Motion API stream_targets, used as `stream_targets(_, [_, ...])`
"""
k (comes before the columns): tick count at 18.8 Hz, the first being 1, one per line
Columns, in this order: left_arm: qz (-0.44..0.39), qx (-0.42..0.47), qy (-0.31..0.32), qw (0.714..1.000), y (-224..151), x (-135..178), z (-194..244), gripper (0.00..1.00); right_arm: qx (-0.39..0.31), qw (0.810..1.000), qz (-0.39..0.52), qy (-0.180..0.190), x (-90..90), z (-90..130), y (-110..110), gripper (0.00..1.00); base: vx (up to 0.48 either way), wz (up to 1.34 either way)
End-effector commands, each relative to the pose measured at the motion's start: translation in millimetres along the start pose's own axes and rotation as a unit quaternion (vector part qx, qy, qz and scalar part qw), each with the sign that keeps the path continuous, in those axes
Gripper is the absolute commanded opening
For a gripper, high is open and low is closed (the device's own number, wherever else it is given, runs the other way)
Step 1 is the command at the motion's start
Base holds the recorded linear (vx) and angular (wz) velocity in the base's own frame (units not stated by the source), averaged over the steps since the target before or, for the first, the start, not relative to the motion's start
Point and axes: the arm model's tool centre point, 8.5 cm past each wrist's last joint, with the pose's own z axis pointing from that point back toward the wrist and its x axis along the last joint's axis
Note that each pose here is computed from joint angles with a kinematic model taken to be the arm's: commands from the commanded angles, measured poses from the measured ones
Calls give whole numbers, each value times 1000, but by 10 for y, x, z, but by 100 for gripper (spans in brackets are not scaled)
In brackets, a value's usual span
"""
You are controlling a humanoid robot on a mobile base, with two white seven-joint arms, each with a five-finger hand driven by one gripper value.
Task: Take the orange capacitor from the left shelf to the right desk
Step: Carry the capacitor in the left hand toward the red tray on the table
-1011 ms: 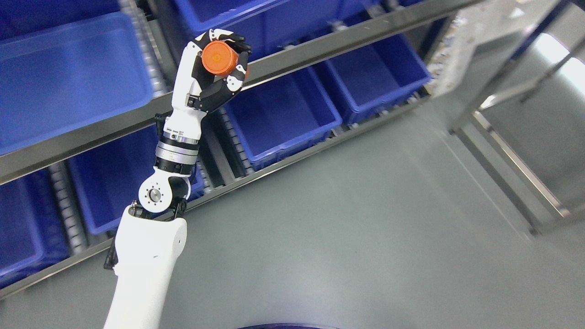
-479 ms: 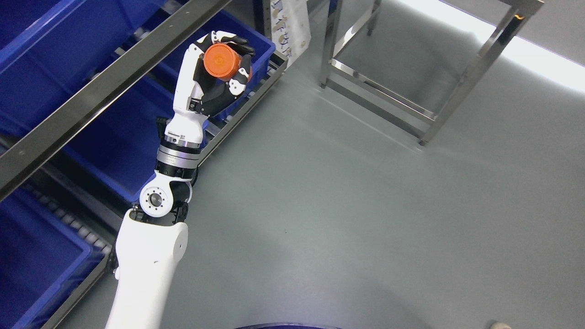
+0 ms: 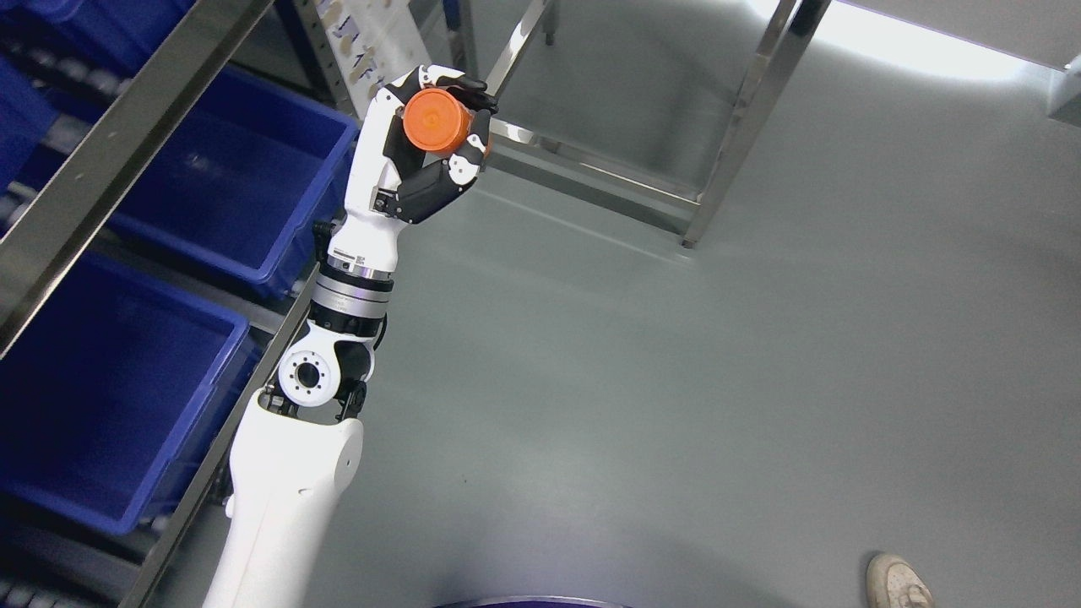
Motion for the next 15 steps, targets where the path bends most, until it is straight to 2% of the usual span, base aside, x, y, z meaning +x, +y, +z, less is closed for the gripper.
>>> stream_targets(1, [6,-31,0,999,-188,-7,4,4,-10,1000,-5,-18,127,4,-116,100,316,-435])
stream_targets(11, [6,-39,-20,999,-220,48,-17,3,-10,1000,-5,-18,127,4,-116,100,449,-365])
stream_targets(15, [3,-54,-44,998,-270,171,-205,3,-10,1000,-5,-18,127,4,-116,100,532,-10])
